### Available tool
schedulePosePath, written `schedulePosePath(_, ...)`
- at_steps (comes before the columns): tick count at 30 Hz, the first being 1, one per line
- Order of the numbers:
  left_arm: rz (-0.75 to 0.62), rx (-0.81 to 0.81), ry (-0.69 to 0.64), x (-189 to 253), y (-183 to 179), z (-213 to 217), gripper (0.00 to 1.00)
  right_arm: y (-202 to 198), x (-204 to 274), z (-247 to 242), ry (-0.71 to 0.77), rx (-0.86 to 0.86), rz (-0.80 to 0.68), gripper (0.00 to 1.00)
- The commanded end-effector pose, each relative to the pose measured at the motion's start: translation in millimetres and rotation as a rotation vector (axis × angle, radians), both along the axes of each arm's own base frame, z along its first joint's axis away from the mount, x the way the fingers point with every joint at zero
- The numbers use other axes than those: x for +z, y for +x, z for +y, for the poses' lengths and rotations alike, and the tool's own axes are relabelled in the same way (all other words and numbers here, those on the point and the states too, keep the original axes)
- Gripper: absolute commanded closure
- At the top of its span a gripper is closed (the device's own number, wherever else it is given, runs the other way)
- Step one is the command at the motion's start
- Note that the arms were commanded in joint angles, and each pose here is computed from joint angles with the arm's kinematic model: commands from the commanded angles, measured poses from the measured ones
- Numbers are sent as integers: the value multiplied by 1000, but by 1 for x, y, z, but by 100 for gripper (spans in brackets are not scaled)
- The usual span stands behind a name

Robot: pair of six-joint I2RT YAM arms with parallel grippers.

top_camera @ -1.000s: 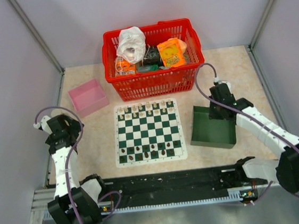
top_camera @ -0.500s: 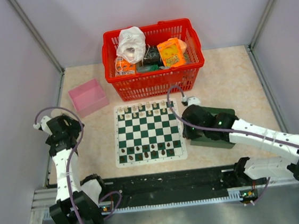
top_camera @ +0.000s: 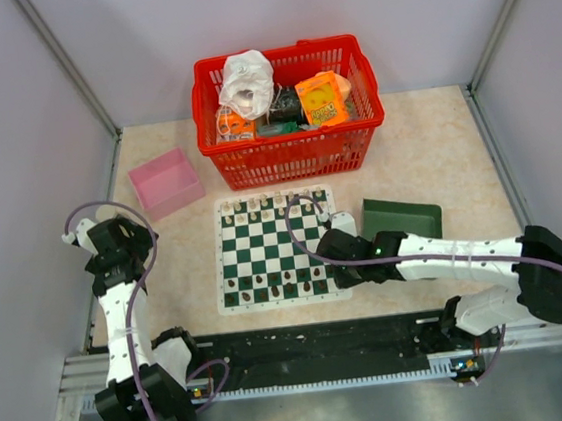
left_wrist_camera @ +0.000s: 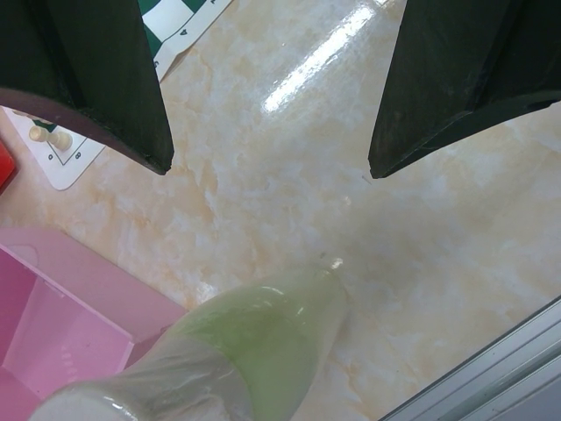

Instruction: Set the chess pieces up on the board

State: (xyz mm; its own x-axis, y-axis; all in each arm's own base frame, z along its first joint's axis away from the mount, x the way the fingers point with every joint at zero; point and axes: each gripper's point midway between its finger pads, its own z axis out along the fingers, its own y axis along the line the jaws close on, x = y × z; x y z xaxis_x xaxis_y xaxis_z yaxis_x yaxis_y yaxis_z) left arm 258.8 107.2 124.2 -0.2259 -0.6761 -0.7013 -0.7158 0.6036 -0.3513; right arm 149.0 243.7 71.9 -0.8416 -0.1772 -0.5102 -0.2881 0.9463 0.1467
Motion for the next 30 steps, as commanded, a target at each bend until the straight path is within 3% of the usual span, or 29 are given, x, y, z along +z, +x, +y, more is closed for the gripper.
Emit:
schedulePosePath(1,-40,15,17,12,4,5,1,-1,-7,12,26,-16,-10,99)
schedulePosePath(30,-23,18,17,5,3,5,1,11,-29,18,6,-34,-45,95)
